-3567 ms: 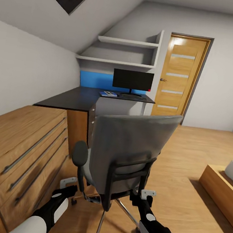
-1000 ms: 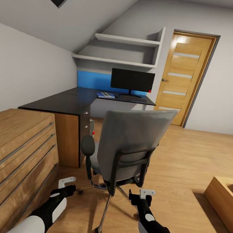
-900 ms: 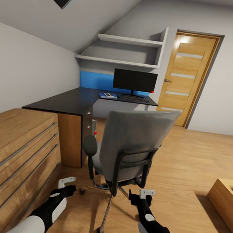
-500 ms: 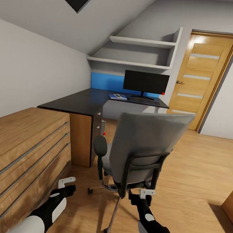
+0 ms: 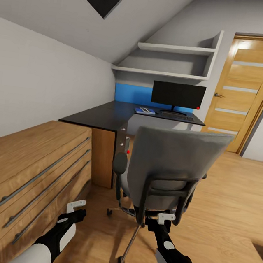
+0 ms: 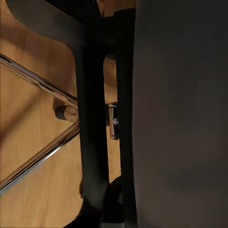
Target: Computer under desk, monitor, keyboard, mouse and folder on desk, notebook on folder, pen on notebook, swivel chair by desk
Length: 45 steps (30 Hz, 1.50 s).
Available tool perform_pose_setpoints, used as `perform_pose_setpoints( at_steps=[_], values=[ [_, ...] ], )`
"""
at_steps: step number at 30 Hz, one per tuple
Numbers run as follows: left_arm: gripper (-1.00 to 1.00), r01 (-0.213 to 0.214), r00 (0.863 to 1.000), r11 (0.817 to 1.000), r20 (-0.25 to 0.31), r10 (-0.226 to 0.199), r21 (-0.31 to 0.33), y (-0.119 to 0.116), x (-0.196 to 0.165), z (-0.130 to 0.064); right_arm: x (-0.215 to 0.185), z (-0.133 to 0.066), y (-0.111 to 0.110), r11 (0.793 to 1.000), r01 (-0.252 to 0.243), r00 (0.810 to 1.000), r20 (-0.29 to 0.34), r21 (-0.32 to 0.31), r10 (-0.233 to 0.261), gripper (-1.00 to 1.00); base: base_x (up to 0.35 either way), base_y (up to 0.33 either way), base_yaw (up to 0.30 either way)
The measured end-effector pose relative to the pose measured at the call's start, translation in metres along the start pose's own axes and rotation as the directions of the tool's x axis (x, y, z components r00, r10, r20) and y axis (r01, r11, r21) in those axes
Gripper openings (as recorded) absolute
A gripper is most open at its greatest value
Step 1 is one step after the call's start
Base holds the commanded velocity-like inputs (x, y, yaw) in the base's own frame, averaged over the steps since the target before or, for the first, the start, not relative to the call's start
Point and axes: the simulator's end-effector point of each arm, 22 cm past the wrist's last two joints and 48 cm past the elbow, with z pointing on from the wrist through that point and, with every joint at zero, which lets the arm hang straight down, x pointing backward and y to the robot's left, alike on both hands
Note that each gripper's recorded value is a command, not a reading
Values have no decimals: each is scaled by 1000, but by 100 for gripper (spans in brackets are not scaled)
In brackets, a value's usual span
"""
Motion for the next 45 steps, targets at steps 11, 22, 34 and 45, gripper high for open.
perform_pose_setpoints(
  at_steps=[11, 22, 34, 45],
  values=[
    [100, -43, 999, 999, -12, 43, 5, -4, 9, 0, -2, 0, -1, 1000, -1, 1000, 9, 0, 1, 100, -116, 0, 33],
    [100, -54, 998, 999, -12, 54, 8, -4, 11, -1, -5, 0, -1, 1000, -4, 1000, 26, 1, 4, 100, -189, 0, 1],
    [100, -35, 980, 999, 195, 35, 1, 8, 6, -11, -8, 0, -1, 1000, -5, 999, 32, 0, 5, 100, -18, 0, 0],
    [100, -117, 953, 993, 283, 110, 7, 14, 28, -26, -9, 0, -1, 1000, -6, 999, 34, 1, 6, 100, -1, 0, 0]
  ],
)
